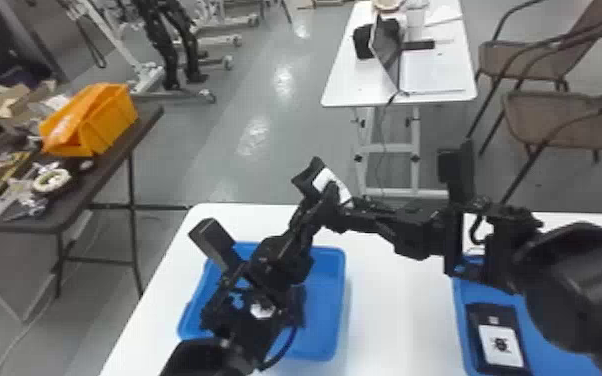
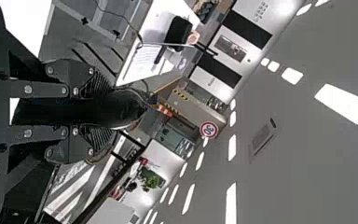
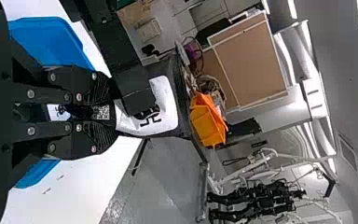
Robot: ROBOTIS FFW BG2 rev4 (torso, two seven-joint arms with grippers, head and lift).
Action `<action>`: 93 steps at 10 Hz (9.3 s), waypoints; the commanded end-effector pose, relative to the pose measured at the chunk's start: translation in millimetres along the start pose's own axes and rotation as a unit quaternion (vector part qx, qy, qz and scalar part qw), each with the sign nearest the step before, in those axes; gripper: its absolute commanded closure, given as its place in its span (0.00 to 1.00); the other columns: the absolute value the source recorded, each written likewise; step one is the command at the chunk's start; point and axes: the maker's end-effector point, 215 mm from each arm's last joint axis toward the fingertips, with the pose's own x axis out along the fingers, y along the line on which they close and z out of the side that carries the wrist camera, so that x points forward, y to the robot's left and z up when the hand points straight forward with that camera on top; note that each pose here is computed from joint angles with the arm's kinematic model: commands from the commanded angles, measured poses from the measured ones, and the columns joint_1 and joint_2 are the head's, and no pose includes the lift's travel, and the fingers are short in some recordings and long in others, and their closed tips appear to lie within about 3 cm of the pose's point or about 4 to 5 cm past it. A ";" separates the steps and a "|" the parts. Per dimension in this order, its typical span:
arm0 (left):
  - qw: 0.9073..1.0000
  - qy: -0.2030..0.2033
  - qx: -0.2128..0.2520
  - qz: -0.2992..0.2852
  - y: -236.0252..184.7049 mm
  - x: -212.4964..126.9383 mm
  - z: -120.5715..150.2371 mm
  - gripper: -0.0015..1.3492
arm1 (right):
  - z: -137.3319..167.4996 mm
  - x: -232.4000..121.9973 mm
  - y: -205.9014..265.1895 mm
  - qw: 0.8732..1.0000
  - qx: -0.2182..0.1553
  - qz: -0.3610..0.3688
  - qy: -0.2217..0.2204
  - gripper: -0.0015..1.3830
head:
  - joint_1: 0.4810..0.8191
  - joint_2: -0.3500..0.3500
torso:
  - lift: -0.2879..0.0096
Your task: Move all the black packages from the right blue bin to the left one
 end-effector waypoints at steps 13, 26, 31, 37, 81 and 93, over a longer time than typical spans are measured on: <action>0.902 0.202 0.345 0.163 166.5 -141.2 -56.2 0.80 | -88.7 -161.2 -86.3 0.969 0.002 -0.245 0.002 0.09 | 0.63 0.88 | 0.83; 0.933 0.082 0.324 0.130 132.6 -116.7 27.8 0.09 | -196.5 -256.0 -98.3 0.920 0.137 -0.362 0.057 0.09 | 0.63 0.81 | 0.83; 0.936 0.084 0.316 0.128 130.8 -115.3 23.4 0.09 | -214.9 -235.4 -122.0 0.918 0.186 -0.341 0.079 0.09 | 0.63 0.75 | 0.83; 0.938 0.080 0.314 0.127 130.3 -114.6 24.2 0.09 | -239.4 -210.1 -116.1 0.915 0.214 -0.328 0.096 0.13 | 0.63 0.79 | 0.83; 0.957 -0.026 0.250 0.142 95.8 -69.1 74.0 0.91 | -7.1 -112.1 -89.0 0.984 0.002 -0.166 -0.065 0.13 | 0.63 0.92 | 0.83; 0.941 0.058 0.275 0.187 133.4 -133.3 -6.6 0.02 | 0.1 -248.6 -134.0 0.932 0.006 -0.334 -0.138 0.15 | 0.63 0.73 | 0.83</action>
